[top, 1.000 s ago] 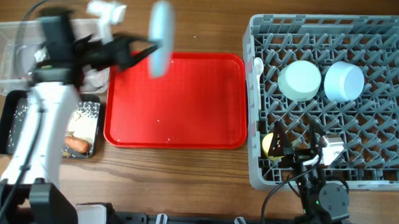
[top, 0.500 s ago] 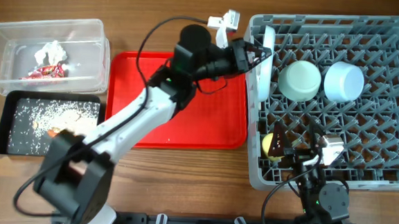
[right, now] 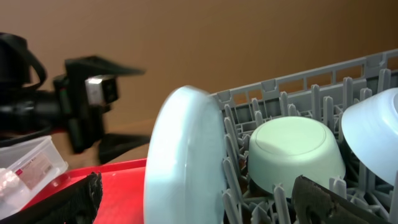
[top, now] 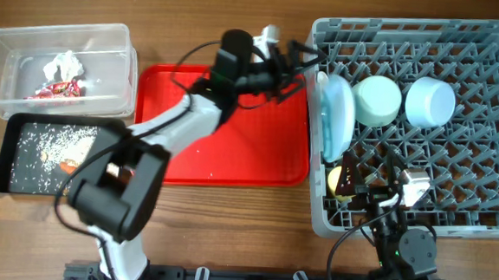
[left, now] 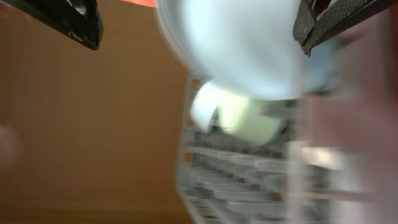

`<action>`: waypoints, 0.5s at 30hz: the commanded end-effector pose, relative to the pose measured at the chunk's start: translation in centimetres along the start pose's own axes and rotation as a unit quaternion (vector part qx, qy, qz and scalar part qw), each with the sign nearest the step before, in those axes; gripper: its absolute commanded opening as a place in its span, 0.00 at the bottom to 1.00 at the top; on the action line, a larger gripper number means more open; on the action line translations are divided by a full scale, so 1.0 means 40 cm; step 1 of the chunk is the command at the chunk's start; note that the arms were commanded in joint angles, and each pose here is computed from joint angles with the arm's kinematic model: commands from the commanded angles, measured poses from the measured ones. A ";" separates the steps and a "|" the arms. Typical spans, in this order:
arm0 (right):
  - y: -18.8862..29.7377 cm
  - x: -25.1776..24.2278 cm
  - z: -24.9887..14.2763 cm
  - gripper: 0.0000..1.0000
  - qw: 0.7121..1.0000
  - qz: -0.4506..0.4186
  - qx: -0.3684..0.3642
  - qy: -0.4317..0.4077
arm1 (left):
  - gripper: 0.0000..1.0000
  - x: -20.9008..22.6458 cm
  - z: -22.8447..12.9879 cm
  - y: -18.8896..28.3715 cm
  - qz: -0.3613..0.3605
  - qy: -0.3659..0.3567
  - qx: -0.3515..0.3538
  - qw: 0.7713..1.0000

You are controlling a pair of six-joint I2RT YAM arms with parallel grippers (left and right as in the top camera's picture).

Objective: Sort waste into correct bins and load items into the dishwasher rack
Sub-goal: 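Lift the white plate and carry it toward the dish rack, then stand the plate upright in the rack's left side and release it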

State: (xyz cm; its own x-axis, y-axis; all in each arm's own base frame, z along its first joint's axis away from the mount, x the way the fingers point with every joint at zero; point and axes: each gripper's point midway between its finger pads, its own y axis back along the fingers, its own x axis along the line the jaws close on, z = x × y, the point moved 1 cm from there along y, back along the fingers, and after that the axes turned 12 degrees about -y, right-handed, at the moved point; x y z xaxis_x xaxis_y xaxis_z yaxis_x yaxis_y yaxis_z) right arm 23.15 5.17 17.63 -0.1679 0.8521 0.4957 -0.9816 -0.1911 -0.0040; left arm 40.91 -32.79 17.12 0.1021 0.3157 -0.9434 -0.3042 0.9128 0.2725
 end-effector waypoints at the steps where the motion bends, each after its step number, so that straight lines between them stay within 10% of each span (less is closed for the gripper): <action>1: 0.001 0.008 0.001 1.00 1.000 0.009 0.000 0.009 | 0.99 -0.061 0.016 0.140 0.060 -0.124 -0.022 0.990; 7: 0.001 0.008 0.001 1.00 1.000 0.009 0.000 0.009 | 0.99 -0.235 -0.038 0.323 0.090 -0.314 -0.057 0.944; 11: 0.001 0.008 0.001 0.99 1.000 0.009 0.000 0.009 | 1.00 -0.325 -0.034 0.473 0.139 -0.475 -0.121 0.860; 15: 0.001 0.008 0.001 1.00 1.000 0.009 0.000 0.009 | 1.00 -0.299 -0.058 0.674 0.269 -0.450 -0.184 0.831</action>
State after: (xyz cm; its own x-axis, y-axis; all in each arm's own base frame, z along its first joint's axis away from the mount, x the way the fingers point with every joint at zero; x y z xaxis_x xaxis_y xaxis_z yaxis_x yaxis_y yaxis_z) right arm 23.14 5.17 17.66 -0.1686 0.8517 0.4961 -0.9816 -0.1911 -0.0055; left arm 30.71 -18.87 34.95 0.6306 0.6951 -0.3451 -0.6197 0.7187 0.3152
